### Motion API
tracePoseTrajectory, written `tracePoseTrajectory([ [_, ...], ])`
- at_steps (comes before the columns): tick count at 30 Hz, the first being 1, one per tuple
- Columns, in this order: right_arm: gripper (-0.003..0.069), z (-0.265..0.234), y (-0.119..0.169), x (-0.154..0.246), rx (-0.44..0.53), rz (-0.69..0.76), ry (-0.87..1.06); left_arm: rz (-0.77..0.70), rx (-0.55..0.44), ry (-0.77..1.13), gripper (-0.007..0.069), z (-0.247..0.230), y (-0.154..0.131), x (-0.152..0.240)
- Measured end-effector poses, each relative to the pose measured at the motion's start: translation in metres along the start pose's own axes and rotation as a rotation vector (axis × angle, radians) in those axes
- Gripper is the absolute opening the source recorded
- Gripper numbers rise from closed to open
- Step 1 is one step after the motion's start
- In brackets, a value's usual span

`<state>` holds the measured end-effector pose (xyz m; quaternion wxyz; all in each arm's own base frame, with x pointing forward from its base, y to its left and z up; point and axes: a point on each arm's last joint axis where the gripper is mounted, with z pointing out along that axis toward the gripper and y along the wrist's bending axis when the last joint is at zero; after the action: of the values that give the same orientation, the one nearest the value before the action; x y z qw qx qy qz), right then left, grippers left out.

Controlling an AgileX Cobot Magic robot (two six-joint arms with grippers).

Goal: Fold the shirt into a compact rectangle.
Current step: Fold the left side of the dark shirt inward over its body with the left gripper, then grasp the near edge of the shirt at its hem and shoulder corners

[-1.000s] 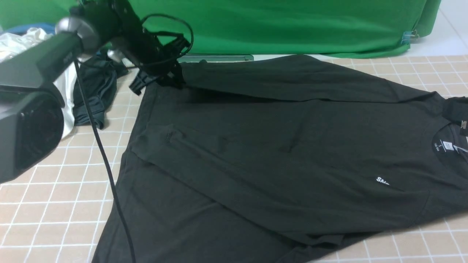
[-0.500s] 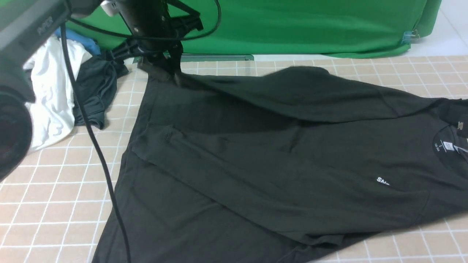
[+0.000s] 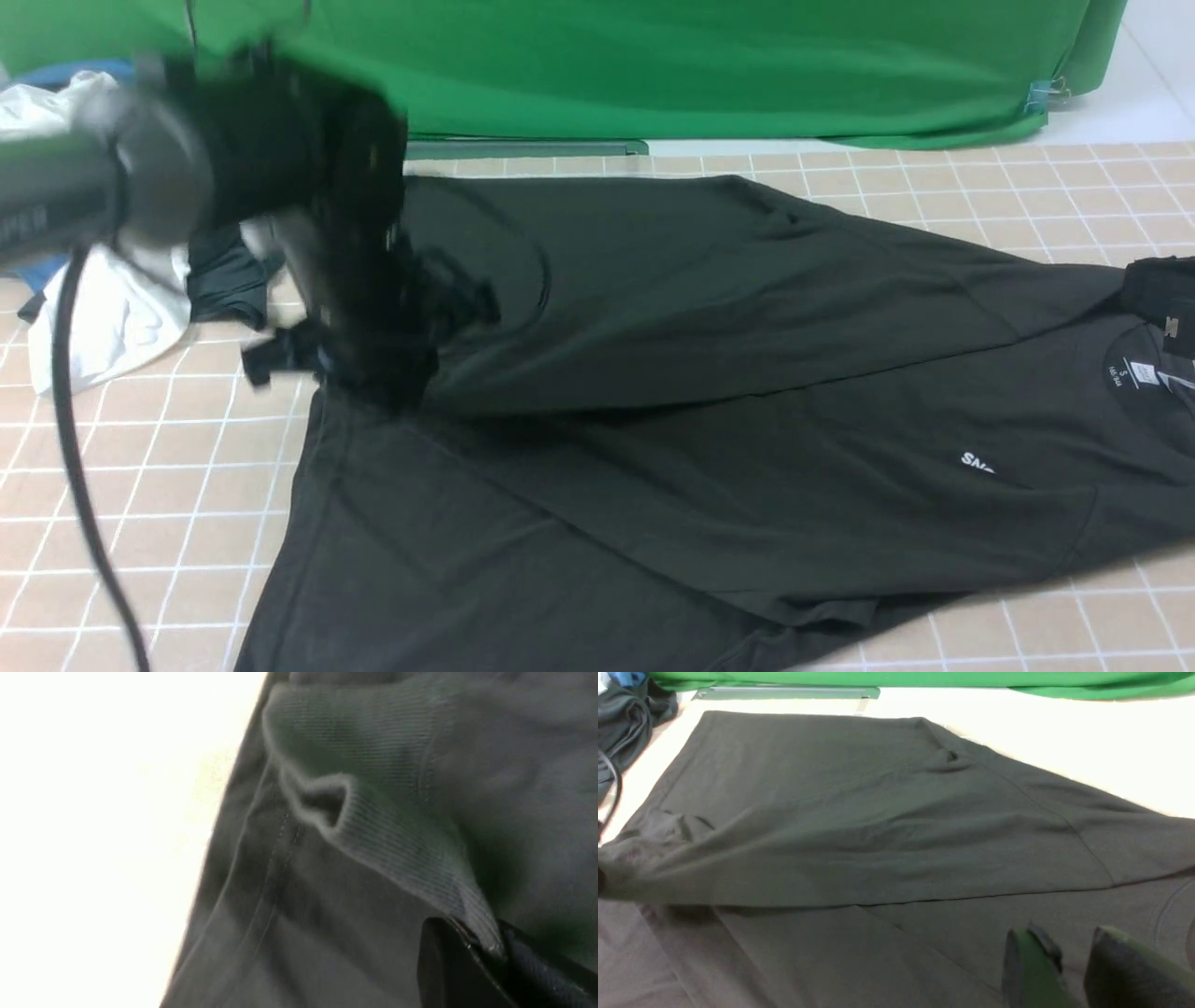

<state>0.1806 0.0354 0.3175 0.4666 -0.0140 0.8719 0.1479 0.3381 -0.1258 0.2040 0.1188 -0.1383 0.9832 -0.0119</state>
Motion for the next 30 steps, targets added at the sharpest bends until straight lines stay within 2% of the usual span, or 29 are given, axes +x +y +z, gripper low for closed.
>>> tracePoseTrajectory([
  [5, 0.0208, 0.0, 0.0, 0.0, 0.001, -0.001, 0.0, -0.008, 0.042, -0.023, 0.0025, 0.017, 0.002, 0.009],
  [9, 0.0208, 0.0, 0.0, 0.0, 0.001, -0.002, 0.0, -0.009, 0.037, -0.015, 0.0089, 0.015, 0.003, 0.01],
  [14, 0.0208, 0.0, 0.0, 0.0, 0.001, -0.003, 0.0, 0.0, -0.007, 0.011, 0.0277, 0.006, 0.01, 0.014],
  [15, 0.0208, 0.0, 0.0, 0.0, 0.001, -0.003, 0.0, 0.001, -0.009, 0.013, 0.0295, 0.005, 0.01, 0.014],
  [19, 0.0208, 0.0, 0.0, 0.0, 0.001, -0.003, 0.0, 0.029, -0.025, -0.029, 0.0451, -0.01, 0.013, 0.011],
  [22, 0.0208, 0.0, 0.0, 0.0, 0.001, 0.001, 0.0, 0.055, -0.019, -0.093, 0.0529, -0.026, 0.011, 0.0],
  [24, 0.0208, 0.0, 0.0, 0.0, 0.001, 0.001, 0.0, 0.073, -0.007, -0.114, 0.0537, -0.03, 0.01, -0.003],
  [26, 0.0209, 0.0, 0.0, 0.0, 0.001, 0.002, 0.0, 0.079, -0.005, -0.103, 0.0501, -0.026, 0.009, -0.001],
  [27, 0.021, 0.0, 0.0, 0.0, 0.001, 0.002, 0.0, 0.083, -0.008, -0.09, 0.047, -0.022, 0.009, 0.0],
  [30, 0.0214, 0.0, 0.0, 0.0, 0.001, 0.002, 0.0, 0.105, -0.048, -0.024, 0.0298, 0.004, 0.012, 0.008],
])
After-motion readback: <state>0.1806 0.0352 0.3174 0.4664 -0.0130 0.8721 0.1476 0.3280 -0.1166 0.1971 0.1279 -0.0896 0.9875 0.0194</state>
